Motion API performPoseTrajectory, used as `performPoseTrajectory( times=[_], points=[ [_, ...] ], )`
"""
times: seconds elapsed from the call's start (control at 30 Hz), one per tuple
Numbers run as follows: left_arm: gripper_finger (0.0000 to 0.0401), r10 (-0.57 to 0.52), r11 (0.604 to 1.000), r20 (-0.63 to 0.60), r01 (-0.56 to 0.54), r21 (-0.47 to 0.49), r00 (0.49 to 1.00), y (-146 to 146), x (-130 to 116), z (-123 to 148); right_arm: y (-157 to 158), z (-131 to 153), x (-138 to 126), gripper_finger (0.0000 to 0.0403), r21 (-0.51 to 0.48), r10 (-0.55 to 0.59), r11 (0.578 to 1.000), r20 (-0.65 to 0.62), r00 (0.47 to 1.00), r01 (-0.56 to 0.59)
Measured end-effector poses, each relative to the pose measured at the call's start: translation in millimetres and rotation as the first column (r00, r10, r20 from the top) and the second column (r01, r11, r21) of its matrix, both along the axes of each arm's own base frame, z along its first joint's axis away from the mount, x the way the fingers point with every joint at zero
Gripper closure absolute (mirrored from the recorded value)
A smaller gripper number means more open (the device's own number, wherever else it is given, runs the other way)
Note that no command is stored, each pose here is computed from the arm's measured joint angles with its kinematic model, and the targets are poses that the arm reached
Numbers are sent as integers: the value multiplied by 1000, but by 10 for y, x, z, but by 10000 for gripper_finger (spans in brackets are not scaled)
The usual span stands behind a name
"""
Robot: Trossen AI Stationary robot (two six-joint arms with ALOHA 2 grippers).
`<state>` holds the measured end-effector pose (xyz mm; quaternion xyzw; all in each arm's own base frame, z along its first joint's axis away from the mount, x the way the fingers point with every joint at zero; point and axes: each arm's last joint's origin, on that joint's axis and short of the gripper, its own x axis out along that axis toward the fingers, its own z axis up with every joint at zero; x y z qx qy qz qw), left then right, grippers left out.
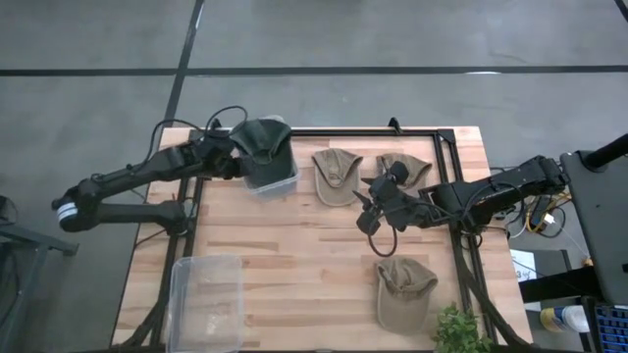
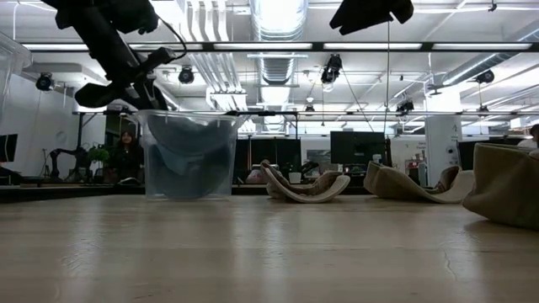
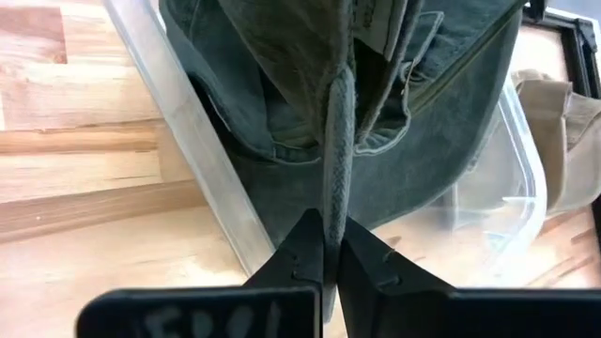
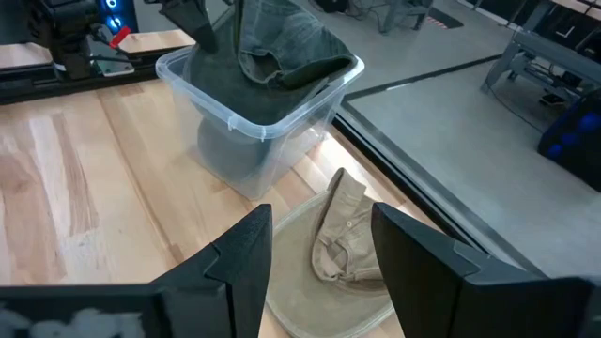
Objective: Pick & Place hat
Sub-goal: Put the blue cap into the top transparent bin
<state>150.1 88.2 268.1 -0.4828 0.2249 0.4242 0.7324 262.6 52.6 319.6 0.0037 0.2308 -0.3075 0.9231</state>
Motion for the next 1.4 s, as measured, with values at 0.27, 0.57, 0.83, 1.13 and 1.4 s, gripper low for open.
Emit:
performPoseTrajectory(
  times=[0.27,0.57,0.83,1.13,1.4],
  points=[
    [368,-6,1000,-21,6,-8,1000,25,45,-41,0,0,0,225,0,0,1000,0,1000,0],
    [299,-115,992,7,115,52,993,29,87,28,-1,-21,-2,225,-2,0,1000,-6,1000,0],
    [266,-138,989,56,134,59,989,15,81,197,-2,-50,-5,223,-4,0,1000,-13,1000,0],
    [266,-161,986,91,158,49,983,2,82,294,-2,-51,-6,225,-1,-2,1000,-12,1000,2],
    [266,-191,981,101,188,44,976,-34,38,388,-2,-56,-7,229,0,-3,1000,-13,1000,3]
  ],
)
